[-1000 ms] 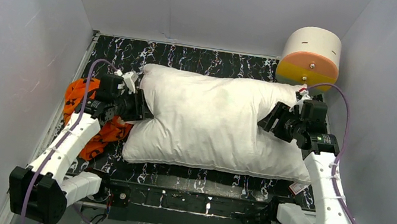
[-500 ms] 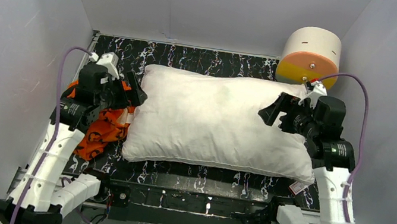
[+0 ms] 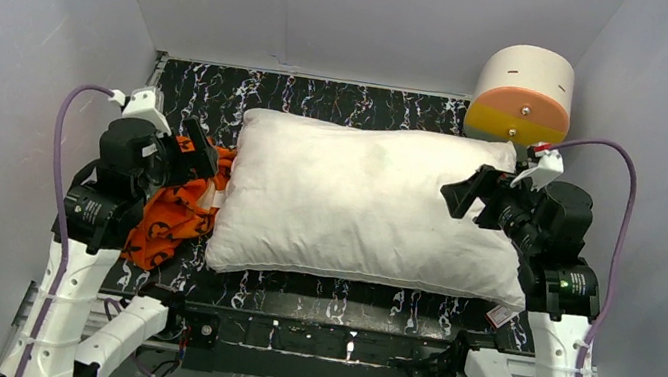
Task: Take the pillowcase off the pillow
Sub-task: Reset both arms
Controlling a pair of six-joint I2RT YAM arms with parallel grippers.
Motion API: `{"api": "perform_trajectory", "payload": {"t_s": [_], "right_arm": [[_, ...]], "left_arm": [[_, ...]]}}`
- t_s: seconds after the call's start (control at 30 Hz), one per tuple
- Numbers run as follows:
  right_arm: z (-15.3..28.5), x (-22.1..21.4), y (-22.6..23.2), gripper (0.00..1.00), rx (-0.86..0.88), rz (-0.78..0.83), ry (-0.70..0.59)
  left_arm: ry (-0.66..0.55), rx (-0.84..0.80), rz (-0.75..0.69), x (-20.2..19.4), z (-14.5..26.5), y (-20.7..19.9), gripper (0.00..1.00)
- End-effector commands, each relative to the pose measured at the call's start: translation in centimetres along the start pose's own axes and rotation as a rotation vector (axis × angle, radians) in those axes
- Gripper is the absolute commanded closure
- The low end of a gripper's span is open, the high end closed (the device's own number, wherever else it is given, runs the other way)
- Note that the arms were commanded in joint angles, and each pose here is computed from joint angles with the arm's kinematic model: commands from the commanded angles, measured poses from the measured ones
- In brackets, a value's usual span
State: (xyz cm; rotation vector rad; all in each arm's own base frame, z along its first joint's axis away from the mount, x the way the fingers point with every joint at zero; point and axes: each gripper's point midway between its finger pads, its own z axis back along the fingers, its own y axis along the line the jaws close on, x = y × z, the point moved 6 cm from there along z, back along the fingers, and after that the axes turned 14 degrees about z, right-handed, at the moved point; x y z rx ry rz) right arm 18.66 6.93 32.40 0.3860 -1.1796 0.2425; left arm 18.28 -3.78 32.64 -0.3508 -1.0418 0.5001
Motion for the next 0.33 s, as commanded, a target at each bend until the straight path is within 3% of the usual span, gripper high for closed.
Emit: {"api": "perform_trajectory", "payload": {"t_s": [0.0, 0.3], "right_arm": [[-0.15, 1.38, -0.13, 0.01, -0.007, 0.041, -0.082], [-0.64, 0.82, -0.30, 0.01, -0.010, 0.023, -0.080]], "left_arm": [[-0.067, 0.029, -0.033, 1.18, 1.54, 0.44, 0.02], [-0.086, 0.074, -0.036, 1.65, 1.78, 0.82, 0.02]]}}
